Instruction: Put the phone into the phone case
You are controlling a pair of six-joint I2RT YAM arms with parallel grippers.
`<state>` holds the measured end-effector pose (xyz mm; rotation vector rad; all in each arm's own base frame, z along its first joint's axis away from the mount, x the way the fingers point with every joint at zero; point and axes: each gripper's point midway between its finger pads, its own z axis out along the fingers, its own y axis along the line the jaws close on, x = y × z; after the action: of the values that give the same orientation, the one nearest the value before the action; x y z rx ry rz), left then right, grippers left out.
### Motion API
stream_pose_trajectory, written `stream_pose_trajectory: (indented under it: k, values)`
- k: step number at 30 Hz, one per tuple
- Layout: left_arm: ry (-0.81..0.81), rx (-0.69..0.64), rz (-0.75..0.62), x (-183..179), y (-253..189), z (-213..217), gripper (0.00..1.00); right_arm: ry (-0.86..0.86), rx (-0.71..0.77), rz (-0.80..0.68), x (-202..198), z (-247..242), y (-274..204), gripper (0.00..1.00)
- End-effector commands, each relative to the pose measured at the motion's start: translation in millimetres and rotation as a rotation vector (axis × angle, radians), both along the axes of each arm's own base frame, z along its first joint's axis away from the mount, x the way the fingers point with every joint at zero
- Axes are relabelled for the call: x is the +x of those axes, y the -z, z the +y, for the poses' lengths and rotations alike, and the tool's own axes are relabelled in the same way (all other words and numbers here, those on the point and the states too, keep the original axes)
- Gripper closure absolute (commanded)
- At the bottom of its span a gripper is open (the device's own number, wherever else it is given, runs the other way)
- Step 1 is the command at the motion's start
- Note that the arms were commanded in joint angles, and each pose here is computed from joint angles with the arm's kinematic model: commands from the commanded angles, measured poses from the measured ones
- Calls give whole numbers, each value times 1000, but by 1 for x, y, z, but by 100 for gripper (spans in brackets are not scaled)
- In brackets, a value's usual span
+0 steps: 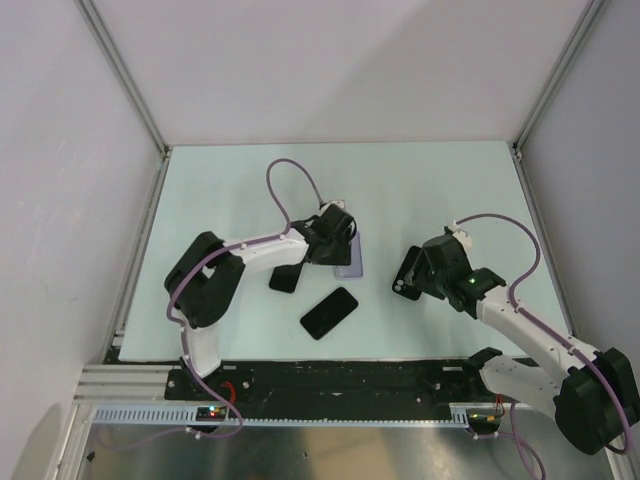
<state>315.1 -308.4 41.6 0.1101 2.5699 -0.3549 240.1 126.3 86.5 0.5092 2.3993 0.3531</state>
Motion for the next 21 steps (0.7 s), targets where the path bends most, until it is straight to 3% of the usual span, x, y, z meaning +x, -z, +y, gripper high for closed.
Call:
stream_pose_trajectory:
  k: [1, 12, 19, 21]
  values:
    - [10, 4, -38, 18, -4, -4, 45, -25, -14, -11, 0, 0, -2, 46]
    - [124, 63, -29, 28, 13, 0, 67, -75, 19, -28, 5, 8, -5, 46]
    - [359, 88, -109, 36, -8, -9, 96, -91, 49, -46, 11, 9, -13, 46]
    - [456, 84, -159, 39, -23, -17, 99, -94, 59, -54, 13, 10, -17, 46]
